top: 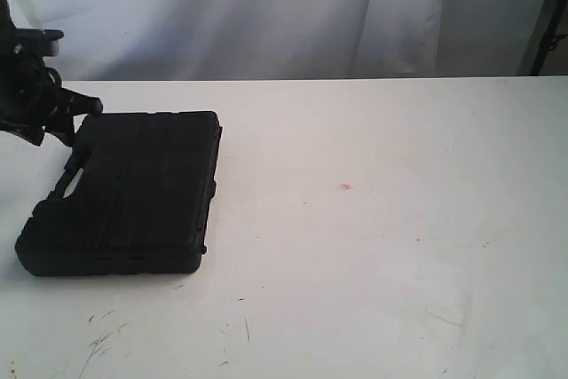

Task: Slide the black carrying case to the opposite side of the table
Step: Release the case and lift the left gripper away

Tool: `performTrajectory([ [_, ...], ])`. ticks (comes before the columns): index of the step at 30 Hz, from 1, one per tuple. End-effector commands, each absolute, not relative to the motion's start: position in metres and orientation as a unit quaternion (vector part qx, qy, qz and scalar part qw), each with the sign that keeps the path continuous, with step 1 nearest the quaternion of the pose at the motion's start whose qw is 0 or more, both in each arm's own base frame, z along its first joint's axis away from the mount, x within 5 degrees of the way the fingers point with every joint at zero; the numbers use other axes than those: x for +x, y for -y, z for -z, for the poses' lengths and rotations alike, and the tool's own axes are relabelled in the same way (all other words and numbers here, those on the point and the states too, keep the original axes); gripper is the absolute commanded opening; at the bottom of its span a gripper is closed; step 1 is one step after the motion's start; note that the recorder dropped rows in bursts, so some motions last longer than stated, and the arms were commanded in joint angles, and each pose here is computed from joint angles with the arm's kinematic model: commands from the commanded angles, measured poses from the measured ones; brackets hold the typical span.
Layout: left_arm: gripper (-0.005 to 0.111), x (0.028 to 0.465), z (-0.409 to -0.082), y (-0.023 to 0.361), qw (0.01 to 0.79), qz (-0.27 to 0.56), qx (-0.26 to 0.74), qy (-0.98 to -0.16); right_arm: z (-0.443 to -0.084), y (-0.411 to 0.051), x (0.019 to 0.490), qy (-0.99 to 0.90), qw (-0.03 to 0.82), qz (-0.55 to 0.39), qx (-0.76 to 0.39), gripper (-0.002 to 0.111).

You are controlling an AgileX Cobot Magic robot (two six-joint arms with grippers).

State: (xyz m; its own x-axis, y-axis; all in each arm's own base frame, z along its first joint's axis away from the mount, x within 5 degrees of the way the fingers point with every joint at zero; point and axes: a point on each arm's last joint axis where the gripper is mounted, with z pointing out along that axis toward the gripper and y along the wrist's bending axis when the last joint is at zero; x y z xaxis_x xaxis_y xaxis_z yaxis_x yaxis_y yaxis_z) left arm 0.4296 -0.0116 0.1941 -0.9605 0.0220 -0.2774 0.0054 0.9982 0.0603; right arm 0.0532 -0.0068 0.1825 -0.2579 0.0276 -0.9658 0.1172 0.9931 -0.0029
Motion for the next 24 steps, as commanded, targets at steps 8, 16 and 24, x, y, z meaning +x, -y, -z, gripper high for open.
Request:
performTrajectory([
  [8, 0.000, 0.389, -0.279, 0.017, 0.241, 0.024, -0.022, -0.970, -0.182, 0.007, 0.053, -0.791, 0.609, 0.034, 0.047, 0.000],
  [16, 0.000, 0.329, -0.293, 0.018, 0.320, 0.060, -0.047, -0.944, -0.182, 0.007, 0.053, -0.791, 0.609, 0.034, 0.047, 0.000],
  [24, 0.000, 0.280, -0.287, 0.018, 0.331, 0.072, -0.058, -0.939, -0.182, 0.007, 0.053, -0.791, 0.609, 0.034, 0.047, 0.000],
])
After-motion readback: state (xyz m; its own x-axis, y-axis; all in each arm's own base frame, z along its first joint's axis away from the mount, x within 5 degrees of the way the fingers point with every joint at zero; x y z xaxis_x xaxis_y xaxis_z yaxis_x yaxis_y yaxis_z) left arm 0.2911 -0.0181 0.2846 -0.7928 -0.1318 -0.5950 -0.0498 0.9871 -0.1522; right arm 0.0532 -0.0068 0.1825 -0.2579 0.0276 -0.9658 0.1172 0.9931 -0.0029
